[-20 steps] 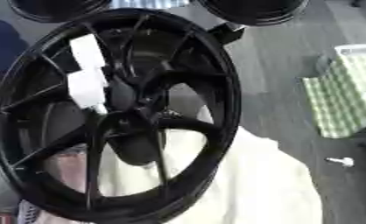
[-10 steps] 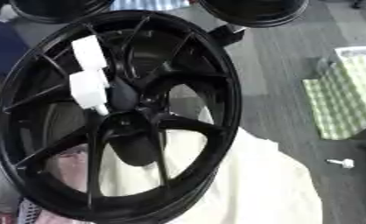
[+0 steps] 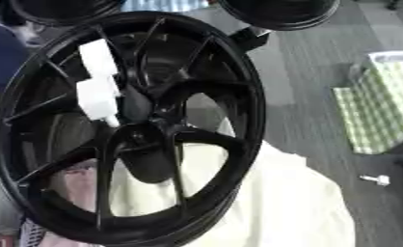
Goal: Pull the pin out of the wheel hub.
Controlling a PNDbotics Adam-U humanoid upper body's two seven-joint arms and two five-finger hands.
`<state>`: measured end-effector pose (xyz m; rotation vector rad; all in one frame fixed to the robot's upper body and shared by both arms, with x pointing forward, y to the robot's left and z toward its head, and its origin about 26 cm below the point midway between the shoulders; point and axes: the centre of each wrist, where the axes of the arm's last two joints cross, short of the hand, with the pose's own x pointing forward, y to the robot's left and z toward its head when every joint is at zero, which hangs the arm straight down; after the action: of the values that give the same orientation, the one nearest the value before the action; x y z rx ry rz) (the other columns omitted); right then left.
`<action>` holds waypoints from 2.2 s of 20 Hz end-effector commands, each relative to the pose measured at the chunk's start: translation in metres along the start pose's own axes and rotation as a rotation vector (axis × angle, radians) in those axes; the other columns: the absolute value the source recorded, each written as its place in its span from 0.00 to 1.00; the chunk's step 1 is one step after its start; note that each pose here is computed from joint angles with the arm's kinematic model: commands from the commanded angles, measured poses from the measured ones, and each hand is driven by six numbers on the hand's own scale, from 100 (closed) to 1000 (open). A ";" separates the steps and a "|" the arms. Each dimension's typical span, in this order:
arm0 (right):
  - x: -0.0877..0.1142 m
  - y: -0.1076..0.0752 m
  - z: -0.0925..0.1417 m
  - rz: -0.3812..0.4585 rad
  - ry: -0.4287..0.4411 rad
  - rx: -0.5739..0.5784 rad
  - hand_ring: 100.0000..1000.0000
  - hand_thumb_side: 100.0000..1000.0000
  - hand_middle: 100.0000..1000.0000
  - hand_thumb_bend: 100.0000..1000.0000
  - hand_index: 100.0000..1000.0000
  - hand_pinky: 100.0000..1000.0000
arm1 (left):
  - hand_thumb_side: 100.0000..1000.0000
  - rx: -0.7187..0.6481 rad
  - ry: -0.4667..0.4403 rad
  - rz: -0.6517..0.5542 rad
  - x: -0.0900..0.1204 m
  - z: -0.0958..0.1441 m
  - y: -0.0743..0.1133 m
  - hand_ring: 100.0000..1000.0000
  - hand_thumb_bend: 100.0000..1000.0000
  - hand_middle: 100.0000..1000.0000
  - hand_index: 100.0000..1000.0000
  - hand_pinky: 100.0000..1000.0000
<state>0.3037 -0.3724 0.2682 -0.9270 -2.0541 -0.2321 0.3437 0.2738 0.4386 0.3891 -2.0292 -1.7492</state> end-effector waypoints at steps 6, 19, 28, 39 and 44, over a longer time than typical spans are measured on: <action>0.010 -0.004 -0.006 0.008 -0.037 -0.003 0.62 0.43 0.51 0.00 0.63 0.57 | 0.00 -0.253 0.027 -0.235 0.031 -0.009 -0.004 0.84 0.36 0.74 0.86 0.87; 0.011 -0.003 -0.007 0.004 -0.037 0.002 0.62 0.44 0.51 0.00 0.63 0.56 | 0.00 -0.370 -0.010 -0.302 0.033 -0.026 -0.030 0.83 0.45 0.75 0.83 0.87; 0.010 -0.003 -0.007 0.005 -0.038 0.001 0.62 0.44 0.50 0.00 0.63 0.56 | 0.00 -0.428 -0.023 -0.319 0.030 -0.033 -0.043 0.84 0.45 0.75 0.82 0.87; 0.011 -0.004 -0.008 0.009 -0.043 0.000 0.62 0.45 0.50 0.00 0.63 0.56 | 0.00 -0.491 -0.007 -0.373 0.038 -0.013 -0.054 0.85 0.56 0.76 0.84 0.87; 0.011 -0.003 -0.007 0.004 -0.042 0.008 0.62 0.45 0.50 0.00 0.63 0.56 | 0.00 -0.473 -0.020 -0.401 0.046 -0.013 -0.050 0.84 0.57 0.75 0.85 0.87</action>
<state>0.3050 -0.3698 0.2692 -0.9128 -2.0601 -0.2233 0.3148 0.2277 0.3825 0.5786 -1.5648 -2.3593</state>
